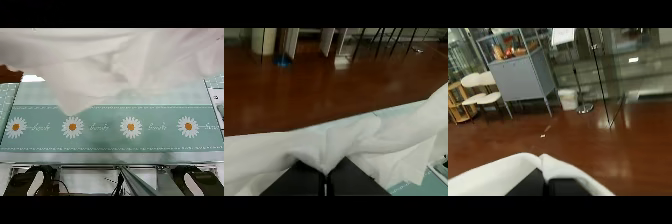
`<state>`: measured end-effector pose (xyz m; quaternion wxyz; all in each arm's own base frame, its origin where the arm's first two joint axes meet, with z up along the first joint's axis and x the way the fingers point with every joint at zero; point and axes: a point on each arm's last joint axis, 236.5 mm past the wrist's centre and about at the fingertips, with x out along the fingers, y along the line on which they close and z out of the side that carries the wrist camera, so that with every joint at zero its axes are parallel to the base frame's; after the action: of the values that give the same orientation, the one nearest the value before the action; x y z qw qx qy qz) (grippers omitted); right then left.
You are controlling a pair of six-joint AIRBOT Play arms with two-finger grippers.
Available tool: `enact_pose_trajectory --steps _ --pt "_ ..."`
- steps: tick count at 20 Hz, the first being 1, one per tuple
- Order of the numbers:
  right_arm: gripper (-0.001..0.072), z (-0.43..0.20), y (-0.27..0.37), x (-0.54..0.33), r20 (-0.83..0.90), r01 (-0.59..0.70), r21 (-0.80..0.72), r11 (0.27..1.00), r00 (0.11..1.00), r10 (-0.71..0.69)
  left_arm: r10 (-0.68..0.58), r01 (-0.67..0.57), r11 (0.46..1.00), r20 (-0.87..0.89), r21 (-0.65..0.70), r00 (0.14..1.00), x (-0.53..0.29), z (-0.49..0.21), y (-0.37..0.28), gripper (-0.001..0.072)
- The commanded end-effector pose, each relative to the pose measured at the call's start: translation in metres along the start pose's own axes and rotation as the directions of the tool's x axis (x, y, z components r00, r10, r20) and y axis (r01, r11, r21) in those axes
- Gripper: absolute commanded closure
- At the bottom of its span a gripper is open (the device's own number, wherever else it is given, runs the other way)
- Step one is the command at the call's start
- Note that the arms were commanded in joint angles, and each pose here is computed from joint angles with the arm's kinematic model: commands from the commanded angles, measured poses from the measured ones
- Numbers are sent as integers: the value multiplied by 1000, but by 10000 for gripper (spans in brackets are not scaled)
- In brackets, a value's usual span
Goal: Fold the shirts.
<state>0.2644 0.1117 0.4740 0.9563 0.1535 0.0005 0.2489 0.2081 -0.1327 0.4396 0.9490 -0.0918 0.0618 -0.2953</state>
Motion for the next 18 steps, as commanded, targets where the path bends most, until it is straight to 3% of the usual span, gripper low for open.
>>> enact_pose_trajectory --steps 1,4,8,10,12,15,16,18 --pt "690 14 17 -34 -20 38 -66 997 999 -40 -43 41 996 29 76 999 -36 25 -49 679" --pt "691 -18 1 -48 -179 128 -63 990 974 -138 -43 40 999 -140 -28 989 -40 -14 -50 680" --pt "691 -79 -23 -70 -436 219 -83 972 869 -233 80 -120 989 -364 -87 928 -52 -67 -19 680" --pt "691 -117 -42 -83 -602 269 -99 958 751 -273 91 -170 977 -478 -125 873 -56 -98 -7 680" --pt "691 -160 -57 -90 -777 281 -96 955 578 -248 48 -196 963 -598 -186 800 -52 -137 6 680" --pt "691 -196 -94 -67 -863 296 -124 947 439 -250 -56 -243 924 -733 -295 678 -35 -211 34 680" --pt "691 -212 -116 -59 -887 322 -152 934 373 -273 -82 -256 910 -749 -325 658 -25 -234 44 680" --pt "691 -237 -156 -26 -899 322 -192 927 322 -297 -99 -298 877 -747 -378 658 1 -274 73 680"
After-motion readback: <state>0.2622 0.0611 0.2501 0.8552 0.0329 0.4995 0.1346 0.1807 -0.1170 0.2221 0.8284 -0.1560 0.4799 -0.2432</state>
